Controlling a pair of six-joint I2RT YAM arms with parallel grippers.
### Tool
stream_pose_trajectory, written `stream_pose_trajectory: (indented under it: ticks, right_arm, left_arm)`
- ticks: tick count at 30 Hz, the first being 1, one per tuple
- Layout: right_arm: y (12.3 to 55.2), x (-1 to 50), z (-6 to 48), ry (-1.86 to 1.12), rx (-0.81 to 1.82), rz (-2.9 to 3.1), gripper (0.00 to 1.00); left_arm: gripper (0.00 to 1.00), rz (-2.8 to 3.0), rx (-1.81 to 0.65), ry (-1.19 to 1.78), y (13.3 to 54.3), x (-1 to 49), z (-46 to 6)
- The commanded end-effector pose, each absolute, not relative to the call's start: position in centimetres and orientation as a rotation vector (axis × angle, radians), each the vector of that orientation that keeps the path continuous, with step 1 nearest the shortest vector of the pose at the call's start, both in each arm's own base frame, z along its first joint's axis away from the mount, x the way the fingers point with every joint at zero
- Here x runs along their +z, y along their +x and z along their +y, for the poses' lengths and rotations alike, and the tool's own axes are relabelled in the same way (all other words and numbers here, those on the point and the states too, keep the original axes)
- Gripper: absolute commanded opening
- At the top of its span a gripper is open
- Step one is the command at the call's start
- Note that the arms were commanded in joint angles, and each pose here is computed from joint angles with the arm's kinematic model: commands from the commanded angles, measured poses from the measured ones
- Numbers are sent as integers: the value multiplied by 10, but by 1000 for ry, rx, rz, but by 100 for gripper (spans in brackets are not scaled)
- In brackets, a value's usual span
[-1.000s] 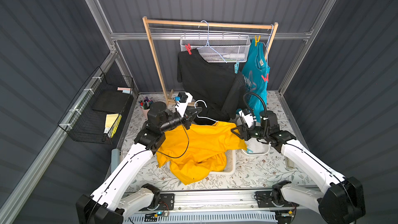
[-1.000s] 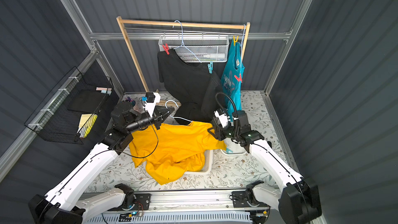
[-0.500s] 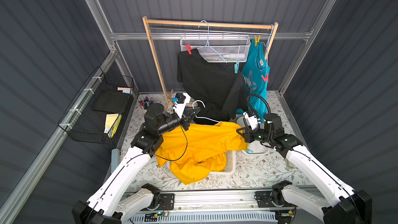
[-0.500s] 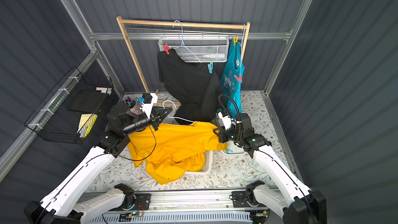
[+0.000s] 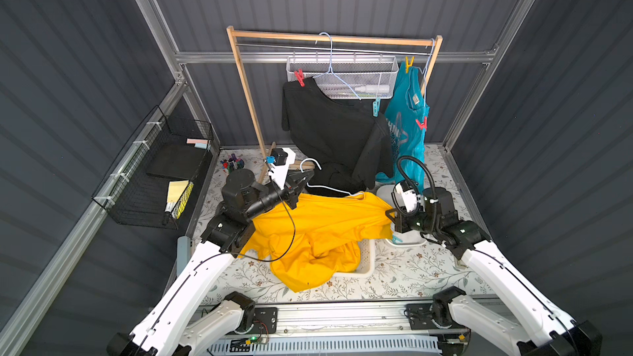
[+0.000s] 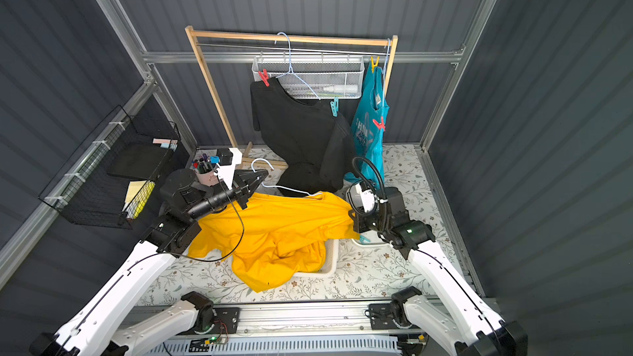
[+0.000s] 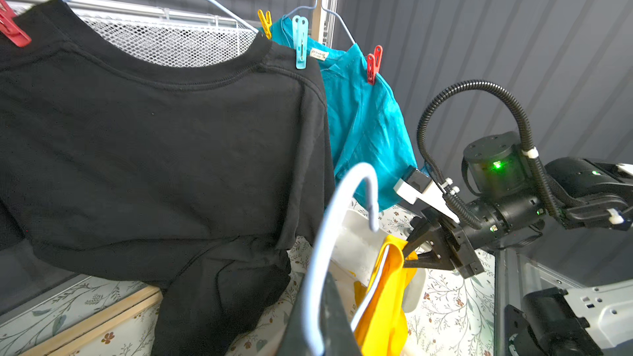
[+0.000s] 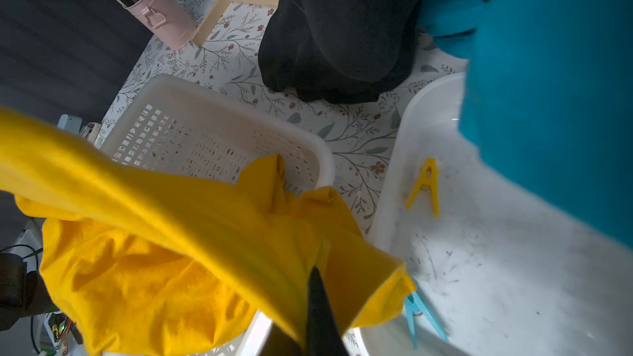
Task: Remove the clothespins securing t-shirts to the hanger
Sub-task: Remove the T-shirt from the hanger.
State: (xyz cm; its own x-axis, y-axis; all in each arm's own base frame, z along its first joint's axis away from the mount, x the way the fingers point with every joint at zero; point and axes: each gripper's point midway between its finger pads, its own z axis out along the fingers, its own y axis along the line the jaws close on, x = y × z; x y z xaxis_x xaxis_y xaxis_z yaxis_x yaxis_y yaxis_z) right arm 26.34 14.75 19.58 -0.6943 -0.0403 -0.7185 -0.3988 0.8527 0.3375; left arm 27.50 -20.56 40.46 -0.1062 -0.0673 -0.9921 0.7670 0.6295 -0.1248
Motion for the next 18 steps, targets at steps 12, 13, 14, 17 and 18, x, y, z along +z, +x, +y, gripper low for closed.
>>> stream_pose_trajectory:
  ticks: [12,13,14,17,18]
  right_arm:
    - [260,172,116,-240,475,2365,0]
    - [260,174,118,-248,486,2361,0]
    - [260,176,121,-266,506,2352,0]
    - [254,196,147,-402,675,2271,0]
    - [251,206,155,-447,733,2230,0]
  left_arm:
    - [0,1443,-622,402,275,442,-165]
    - [0,1442,-619,399,275,442,-164]
    - [0,1443,-618,397,275,441,-164]
    - [0,1447,-612,391,276,440,-162]
    - [0,1448,-611,389,276,439,-162]
